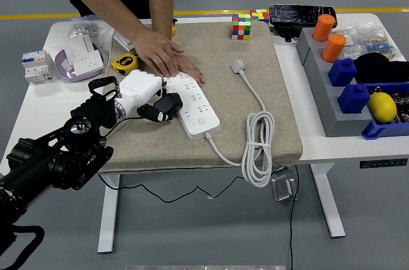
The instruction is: Pick up the plug,place it near the board,insert it into the board,press the button
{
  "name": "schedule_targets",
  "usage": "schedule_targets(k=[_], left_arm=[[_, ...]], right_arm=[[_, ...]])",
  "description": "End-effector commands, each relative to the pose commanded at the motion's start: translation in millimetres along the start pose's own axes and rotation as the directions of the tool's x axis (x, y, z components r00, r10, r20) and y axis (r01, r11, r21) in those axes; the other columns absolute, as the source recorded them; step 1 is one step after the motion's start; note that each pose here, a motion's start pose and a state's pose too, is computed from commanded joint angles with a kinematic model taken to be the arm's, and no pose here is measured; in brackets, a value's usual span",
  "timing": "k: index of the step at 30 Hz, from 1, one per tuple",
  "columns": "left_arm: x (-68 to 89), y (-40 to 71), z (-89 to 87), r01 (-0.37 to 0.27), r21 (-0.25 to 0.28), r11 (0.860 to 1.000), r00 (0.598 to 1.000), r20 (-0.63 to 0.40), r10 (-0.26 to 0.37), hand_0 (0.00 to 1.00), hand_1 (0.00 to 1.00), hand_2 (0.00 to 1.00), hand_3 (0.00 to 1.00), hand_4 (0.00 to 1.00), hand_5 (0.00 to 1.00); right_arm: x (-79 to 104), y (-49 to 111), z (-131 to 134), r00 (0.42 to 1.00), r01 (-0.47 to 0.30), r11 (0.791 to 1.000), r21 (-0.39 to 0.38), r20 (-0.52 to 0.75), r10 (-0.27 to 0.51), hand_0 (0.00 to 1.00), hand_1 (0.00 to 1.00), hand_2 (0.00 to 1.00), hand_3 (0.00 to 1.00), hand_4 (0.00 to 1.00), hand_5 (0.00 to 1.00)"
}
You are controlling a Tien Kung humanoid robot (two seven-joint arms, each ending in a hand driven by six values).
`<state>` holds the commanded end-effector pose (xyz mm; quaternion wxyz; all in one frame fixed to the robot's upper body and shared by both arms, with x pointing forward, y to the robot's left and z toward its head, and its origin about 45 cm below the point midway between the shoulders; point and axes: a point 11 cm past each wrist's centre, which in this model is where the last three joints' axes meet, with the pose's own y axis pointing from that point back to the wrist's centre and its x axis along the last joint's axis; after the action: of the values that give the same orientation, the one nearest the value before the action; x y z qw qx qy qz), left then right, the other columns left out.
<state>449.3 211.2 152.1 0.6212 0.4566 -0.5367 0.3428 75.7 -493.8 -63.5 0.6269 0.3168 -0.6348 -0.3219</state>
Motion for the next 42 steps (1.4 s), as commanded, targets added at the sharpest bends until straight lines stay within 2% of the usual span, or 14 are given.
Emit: schedule_targets(k=[16, 17, 22, 23, 28, 29, 34, 35, 37, 40, 41, 42], left_arm=[[3.0, -0.6, -3.5, 0.001, 0.007, 1.000, 1.000, -0.004, -0.001, 0.560, 0.696, 0.675, 0.594, 0.998, 0.456], [3.1, -0.6, -3.9, 0.002, 0.008, 1.000, 1.000, -0.005, -0.002, 0.574, 0.720, 0.697, 0.672, 0.998, 0.574], [1.3, -0.5, -6.3, 0.026, 0.008, 1.000, 0.999, -0.034, -0.026, 0.574, 0.720, 0.697, 0.672, 0.998, 0.574], [0.7, -0.4, -7.0, 0.032, 0.010, 0.999, 0.998, -0.050, -0.031, 0.672, 0.801, 0.763, 0.732, 0.998, 0.872], [-0.1, -0.2, -8.4, 0.043, 0.009, 0.999, 0.993, -0.111, -0.041, 0.672, 0.801, 0.763, 0.732, 0.998, 0.872], [0.0, -0.3, -8.7, 0.043, 0.009, 0.999, 0.992, -0.116, -0.041, 0.769, 0.881, 0.837, 0.812, 0.998, 0.998], [3.2, 0.7, -11.6, 0.039, 0.017, 0.999, 0.981, -0.191, -0.035, 0.769, 0.881, 0.837, 0.812, 0.998, 0.998], [5.3, 1.9, -12.7, 0.030, 0.025, 0.999, 0.974, -0.226, -0.024, 0.835, 0.922, 0.905, 0.866, 0.998, 0.998], [9.3, 6.0, -16.2, 0.006, 0.052, 0.999, 0.948, -0.318, 0.011, 0.835, 0.922, 0.905, 0.866, 0.998, 0.998], [21.0, 15.7, -21.6, -0.054, 0.115, 0.992, 0.874, -0.476, 0.102, 0.835, 0.922, 0.905, 0.866, 0.998, 0.998], [21.3, 18.9, -22.9, -0.058, 0.136, 0.989, 0.849, -0.514, 0.120, 0.922, 0.950, 0.951, 0.940, 0.998, 0.998], [22.2, 23.9, -24.2, -0.063, 0.166, 0.984, 0.804, -0.576, 0.149, 0.922, 0.950, 0.951, 0.940, 0.998, 0.998]], right_arm=[[-1.3, 0.1, 1, 1.000, 0.006, 1.000, -0.002, 0.002, -0.006, 0.998, 0.976, 0.884, 0.894, 0.998, 0.998], [-1.3, 0.1, 0, 1.000, 0.006, 1.000, -0.002, 0.003, -0.006, 0.998, 0.976, 0.880, 0.894, 0.998, 0.998], [-2.1, 0.3, 0, 1.000, 0.008, 1.000, 0.001, 0.004, -0.008, 0.998, 0.976, 0.880, 0.894, 0.998, 0.998], [-2.2, 0.3, 0, 1.000, 0.008, 1.000, 0.001, 0.004, -0.008, 0.998, 0.977, 0.875, 0.894, 0.998, 0.998], [-2.2, 0.3, 0, 1.000, 0.008, 1.000, 0.001, 0.003, -0.008, 0.998, 0.977, 0.875, 0.894, 0.998, 0.998], [-2.2, 0.4, 0, 1.000, 0.008, 1.000, 0.002, 0.003, -0.008, 0.998, 0.975, 0.873, 0.893, 0.998, 0.998], [-3.0, 0.7, -2, 1.000, 0.010, 1.000, 0.007, 0.006, -0.010, 0.998, 0.975, 0.873, 0.893, 0.998, 0.998], [-3.2, 0.7, -2, 1.000, 0.010, 1.000, 0.007, 0.007, -0.010, 0.998, 0.976, 0.871, 0.893, 0.998, 0.998], [-3.7, 0.6, -1, 1.000, 0.011, 1.000, 0.008, 0.009, -0.011, 0.998, 0.976, 0.871, 0.893, 0.998, 0.998], [-4.2, 0.4, 1, 1.000, 0.011, 1.000, 0.008, 0.012, -0.012, 0.998, 0.976, 0.871, 0.893, 0.998, 0.998], [-4.3, 0.3, 1, 1.000, 0.011, 1.000, 0.007, 0.013, -0.011, 0.998, 0.975, 0.871, 0.892, 0.998, 0.998], [-4.6, 0.1, 2, 1.000, 0.012, 1.000, 0.006, 0.014, -0.012, 0.998, 0.975, 0.871, 0.892, 0.998, 0.998]])
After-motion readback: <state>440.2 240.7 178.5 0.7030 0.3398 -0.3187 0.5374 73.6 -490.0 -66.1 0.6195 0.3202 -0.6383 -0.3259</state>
